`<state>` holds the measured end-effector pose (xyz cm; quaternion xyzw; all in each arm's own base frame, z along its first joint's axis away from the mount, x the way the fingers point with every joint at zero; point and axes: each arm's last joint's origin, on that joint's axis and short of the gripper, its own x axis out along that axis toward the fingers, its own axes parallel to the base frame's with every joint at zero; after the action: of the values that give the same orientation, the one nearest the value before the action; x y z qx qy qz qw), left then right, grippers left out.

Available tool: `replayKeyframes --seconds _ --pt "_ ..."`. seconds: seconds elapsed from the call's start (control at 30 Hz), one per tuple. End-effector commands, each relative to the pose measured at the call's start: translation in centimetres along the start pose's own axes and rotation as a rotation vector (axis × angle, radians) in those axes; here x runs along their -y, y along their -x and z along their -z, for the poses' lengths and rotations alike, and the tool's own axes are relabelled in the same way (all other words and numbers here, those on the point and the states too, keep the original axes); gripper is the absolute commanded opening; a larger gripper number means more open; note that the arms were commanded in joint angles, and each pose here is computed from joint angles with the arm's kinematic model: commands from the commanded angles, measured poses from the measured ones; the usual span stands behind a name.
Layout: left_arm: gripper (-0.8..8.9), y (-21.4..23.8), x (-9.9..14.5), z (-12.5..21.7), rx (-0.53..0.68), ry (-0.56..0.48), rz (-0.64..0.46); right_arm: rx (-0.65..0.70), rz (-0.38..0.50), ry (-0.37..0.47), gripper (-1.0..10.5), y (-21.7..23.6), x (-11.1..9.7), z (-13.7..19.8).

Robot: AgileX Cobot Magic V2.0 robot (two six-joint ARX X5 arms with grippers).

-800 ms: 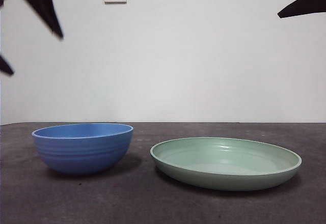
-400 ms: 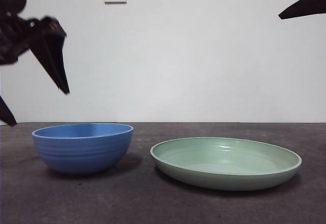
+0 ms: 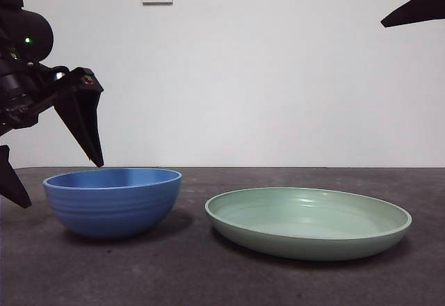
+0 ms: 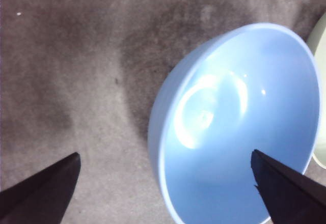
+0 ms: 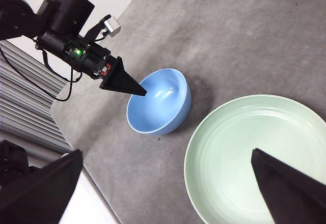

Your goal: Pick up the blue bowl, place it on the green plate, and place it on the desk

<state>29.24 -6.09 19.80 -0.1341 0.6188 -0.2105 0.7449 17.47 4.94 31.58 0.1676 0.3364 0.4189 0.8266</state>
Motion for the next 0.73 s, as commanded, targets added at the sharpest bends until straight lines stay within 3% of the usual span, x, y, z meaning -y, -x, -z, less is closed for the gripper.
replayKeyframes --seconds 0.03,0.13,0.37,0.53,0.73 --pt "5.25 -0.5 -0.1 -0.5 -0.009 -0.018 -0.004 0.003 -0.009 0.010 6.5 0.1 -0.2 -0.3" --pt "5.17 -0.5 -0.1 -0.5 -0.011 -0.017 -0.005 -0.005 -0.007 0.001 6.5 0.1 -0.2 -0.2" --pt "2.41 -0.8 -0.3 -0.5 -0.019 -0.012 -0.028 -0.007 -0.007 -0.001 6.5 0.1 -0.2 -0.2" --pt "1.93 -1.3 -0.6 -0.6 -0.037 -0.003 -0.030 -0.008 -0.007 -0.002 6.5 0.1 -0.2 -0.2" --pt "0.08 -2.0 -0.9 -0.7 -0.050 0.003 -0.031 -0.023 -0.004 -0.018 6.5 0.1 -0.2 0.0"
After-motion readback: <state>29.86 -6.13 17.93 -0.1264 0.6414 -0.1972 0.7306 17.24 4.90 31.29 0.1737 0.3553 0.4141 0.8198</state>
